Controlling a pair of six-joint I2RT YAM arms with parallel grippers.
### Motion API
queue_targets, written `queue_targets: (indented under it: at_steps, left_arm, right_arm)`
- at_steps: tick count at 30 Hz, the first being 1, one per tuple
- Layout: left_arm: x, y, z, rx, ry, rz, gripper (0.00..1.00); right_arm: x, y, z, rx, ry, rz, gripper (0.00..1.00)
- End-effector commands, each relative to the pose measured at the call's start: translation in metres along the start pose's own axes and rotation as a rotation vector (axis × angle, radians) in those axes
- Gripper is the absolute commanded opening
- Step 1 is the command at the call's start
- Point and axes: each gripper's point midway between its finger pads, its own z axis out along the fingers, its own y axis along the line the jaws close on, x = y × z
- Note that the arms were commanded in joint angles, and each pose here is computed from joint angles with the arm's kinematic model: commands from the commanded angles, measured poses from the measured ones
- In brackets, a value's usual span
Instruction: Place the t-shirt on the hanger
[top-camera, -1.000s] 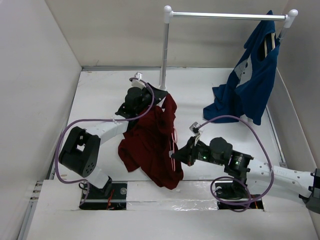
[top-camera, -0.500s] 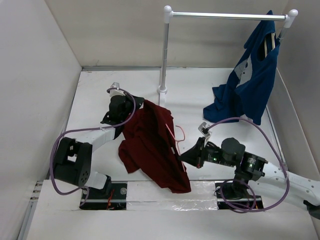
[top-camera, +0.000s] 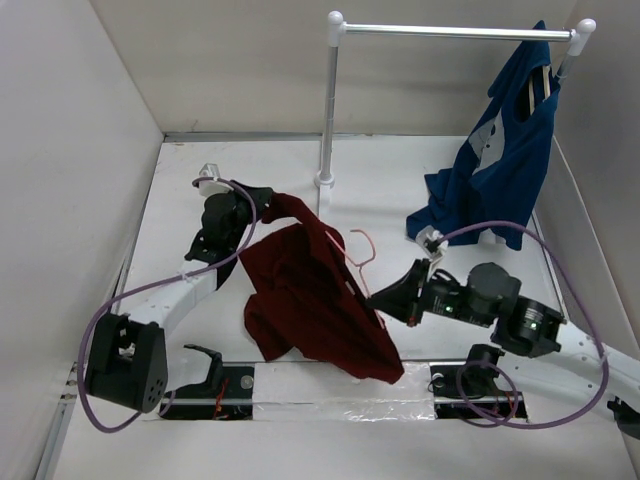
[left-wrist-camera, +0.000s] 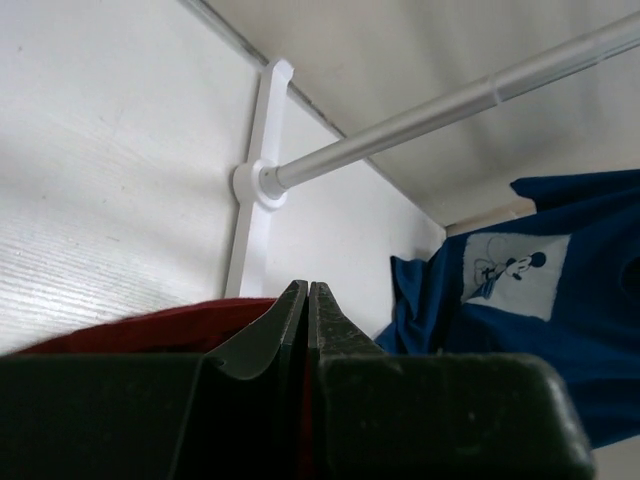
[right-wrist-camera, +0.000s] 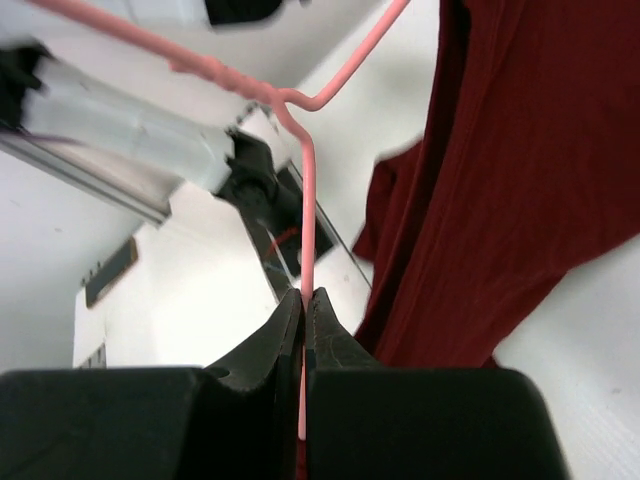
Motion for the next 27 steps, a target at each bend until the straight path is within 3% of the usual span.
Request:
queue_targets:
  at_steps: [1, 5, 9, 14, 18, 21, 27]
  left_arm:
    - [-0.043, -0.026, -0.011, 0.034, -0.132, 0.012, 0.0]
    - [-0.075, -0.077, -0.031, 0.14, -0.173, 0.007, 0.0]
    - [-0.092, -0.128, -0.06, 0.242, -0.209, 0.043, 0.0]
    - [-0.089, -0.124, -0.076, 0.247, -0.196, 0.068, 0.0]
    - [-0.069, -0.102, -0.067, 0.195, -0.143, 0.095, 0.28]
    - [-0.067, -0.106, -0.072, 0.233, -0.141, 0.086, 0.41]
    - [-0.08, -0.127, -0.09, 0.287, -0.154, 0.114, 0.53]
  right_arm:
    - [-0.071, 0.046, -0.03, -0.083, -0.176, -0.083, 0.0]
    - [-0.137, 0.089, -0.061, -0.132, -0.306, -0.141, 0.0]
    - [-0.17, 0.109, -0.071, -0.14, -0.345, -0.182, 0.0]
    - [-0.179, 0.107, -0.068, -0.136, -0.409, -0.152, 0.0]
    - [-0.179, 0.104, -0.066, -0.139, -0.441, -0.132, 0.0]
    - [-0.188, 0.106, -0.069, -0.127, -0.451, -0.141, 0.0]
    - [-0.208, 0.098, -0.074, -0.04, -0.503, -0.161, 0.0]
